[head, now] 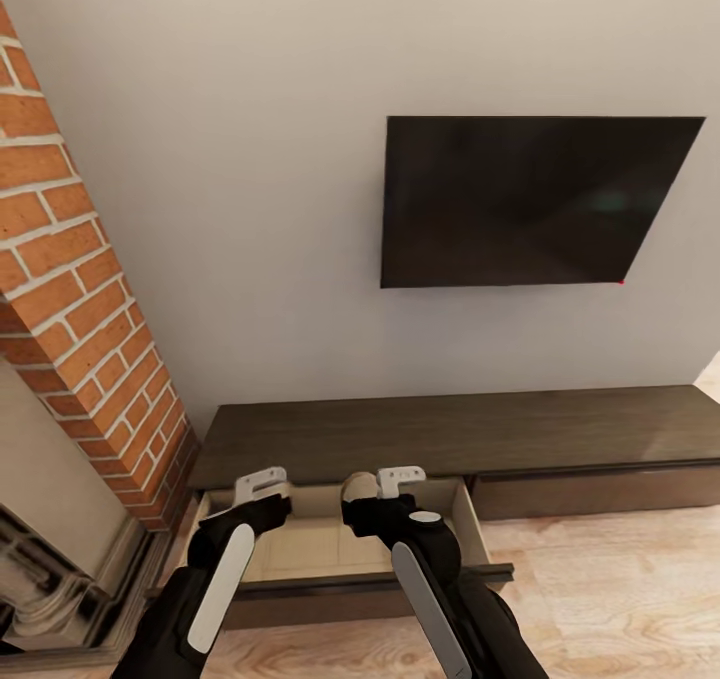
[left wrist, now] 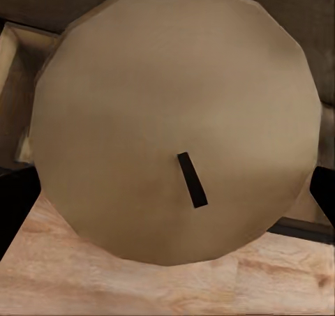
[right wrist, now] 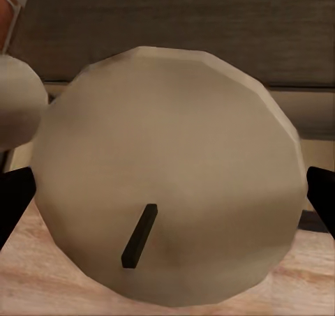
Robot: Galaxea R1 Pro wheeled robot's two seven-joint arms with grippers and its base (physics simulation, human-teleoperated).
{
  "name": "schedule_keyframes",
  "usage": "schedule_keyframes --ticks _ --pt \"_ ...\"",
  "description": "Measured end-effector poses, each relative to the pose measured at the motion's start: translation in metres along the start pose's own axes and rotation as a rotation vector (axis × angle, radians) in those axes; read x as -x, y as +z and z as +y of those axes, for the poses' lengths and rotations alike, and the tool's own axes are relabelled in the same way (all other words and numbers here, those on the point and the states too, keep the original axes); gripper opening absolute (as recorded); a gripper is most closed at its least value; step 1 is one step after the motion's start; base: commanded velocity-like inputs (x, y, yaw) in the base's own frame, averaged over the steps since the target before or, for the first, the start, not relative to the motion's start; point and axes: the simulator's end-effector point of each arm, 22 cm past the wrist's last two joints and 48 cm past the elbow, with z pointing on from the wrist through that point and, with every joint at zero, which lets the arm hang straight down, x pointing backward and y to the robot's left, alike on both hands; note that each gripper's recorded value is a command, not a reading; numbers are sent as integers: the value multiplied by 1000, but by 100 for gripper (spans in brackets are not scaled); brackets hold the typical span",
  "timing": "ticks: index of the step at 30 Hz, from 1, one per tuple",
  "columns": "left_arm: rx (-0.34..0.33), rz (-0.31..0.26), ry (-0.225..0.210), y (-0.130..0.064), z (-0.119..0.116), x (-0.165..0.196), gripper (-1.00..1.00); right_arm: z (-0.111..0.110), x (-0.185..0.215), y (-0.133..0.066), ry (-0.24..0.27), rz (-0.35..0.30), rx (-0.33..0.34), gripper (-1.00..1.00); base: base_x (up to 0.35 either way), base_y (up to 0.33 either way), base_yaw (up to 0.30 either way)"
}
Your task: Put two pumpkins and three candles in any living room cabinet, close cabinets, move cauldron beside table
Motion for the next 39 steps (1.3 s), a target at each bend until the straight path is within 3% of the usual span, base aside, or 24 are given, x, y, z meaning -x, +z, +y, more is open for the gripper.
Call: schedule_keyframes --ticks 4,16,22,28,39 --pt "-62 2 7 0 -13 0 -100 0 0 0 0 0 0 -100 85 47 0" --pt "-80 17 17 0 -16 -5 -100 -1 -4 2 -1 8 -3 -100 104 41 0" --pt "-74 146 74 -1 -15 -35 -100 -3 -9 5 -2 30 -9 -100 1 0 0" --pt "-68 263 122 -3 -11 -63 -100 -36 -20 15 -14 81 -145 -100 0 0 0" --pt "-60 285 135 -3 -7 -68 -100 -42 -36 26 4 164 -158 -100 0 0 0"
